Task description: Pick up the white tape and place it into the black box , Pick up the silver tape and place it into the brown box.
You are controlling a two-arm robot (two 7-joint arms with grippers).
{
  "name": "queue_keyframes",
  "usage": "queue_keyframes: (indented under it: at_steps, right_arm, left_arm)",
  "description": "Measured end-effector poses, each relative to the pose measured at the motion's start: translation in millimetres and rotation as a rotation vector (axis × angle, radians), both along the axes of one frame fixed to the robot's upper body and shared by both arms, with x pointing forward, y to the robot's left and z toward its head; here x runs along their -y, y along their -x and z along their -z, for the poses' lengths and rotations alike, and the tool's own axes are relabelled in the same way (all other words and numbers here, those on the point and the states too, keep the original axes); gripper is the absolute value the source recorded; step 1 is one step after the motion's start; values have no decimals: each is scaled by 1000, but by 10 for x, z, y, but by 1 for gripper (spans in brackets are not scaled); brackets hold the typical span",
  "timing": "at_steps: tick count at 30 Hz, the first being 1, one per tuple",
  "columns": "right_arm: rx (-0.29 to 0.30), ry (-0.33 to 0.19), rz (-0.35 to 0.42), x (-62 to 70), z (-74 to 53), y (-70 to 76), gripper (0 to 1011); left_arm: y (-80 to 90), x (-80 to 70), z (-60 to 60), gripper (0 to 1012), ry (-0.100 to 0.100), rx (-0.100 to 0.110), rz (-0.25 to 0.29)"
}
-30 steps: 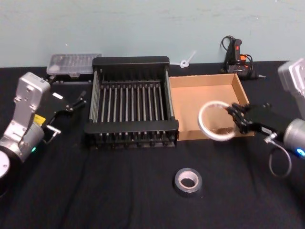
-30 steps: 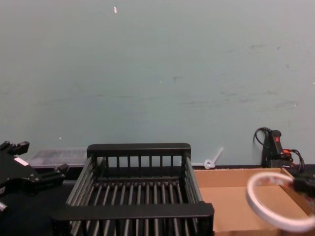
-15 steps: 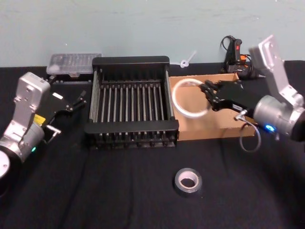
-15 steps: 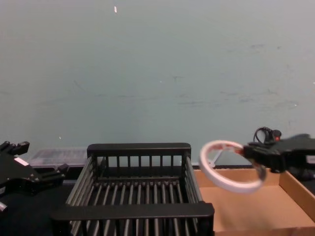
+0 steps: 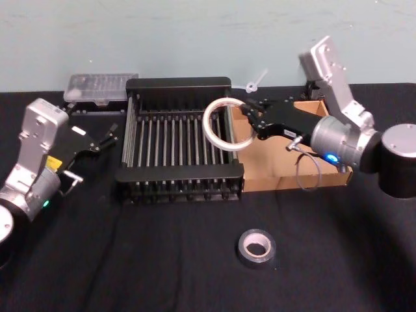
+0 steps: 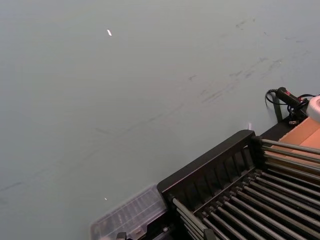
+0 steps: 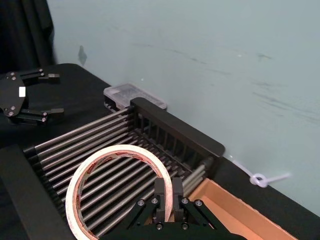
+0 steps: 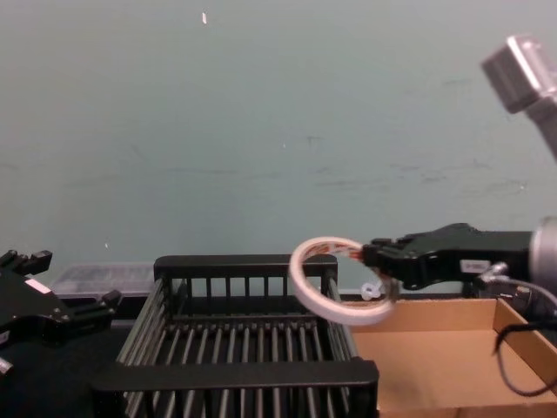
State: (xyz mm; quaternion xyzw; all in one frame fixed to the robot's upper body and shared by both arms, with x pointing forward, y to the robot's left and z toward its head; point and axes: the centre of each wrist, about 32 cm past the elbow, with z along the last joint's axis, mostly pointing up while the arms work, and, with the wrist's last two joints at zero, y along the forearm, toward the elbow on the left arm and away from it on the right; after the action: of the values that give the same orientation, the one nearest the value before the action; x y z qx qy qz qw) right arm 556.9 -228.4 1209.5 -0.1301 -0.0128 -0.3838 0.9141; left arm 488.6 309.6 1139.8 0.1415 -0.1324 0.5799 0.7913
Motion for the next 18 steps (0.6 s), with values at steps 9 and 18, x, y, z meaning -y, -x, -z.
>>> queue_keyframes:
  at_steps: [9, 18]
  right_arm:
    - [14, 23, -51, -190, 17, -226, 95]
    - [11, 47, -76, -339, 41, -386, 95]
  left_arm:
    - [0, 0, 0, 1001, 0, 0, 0]
    - [0, 0, 0, 1001, 0, 0, 0]
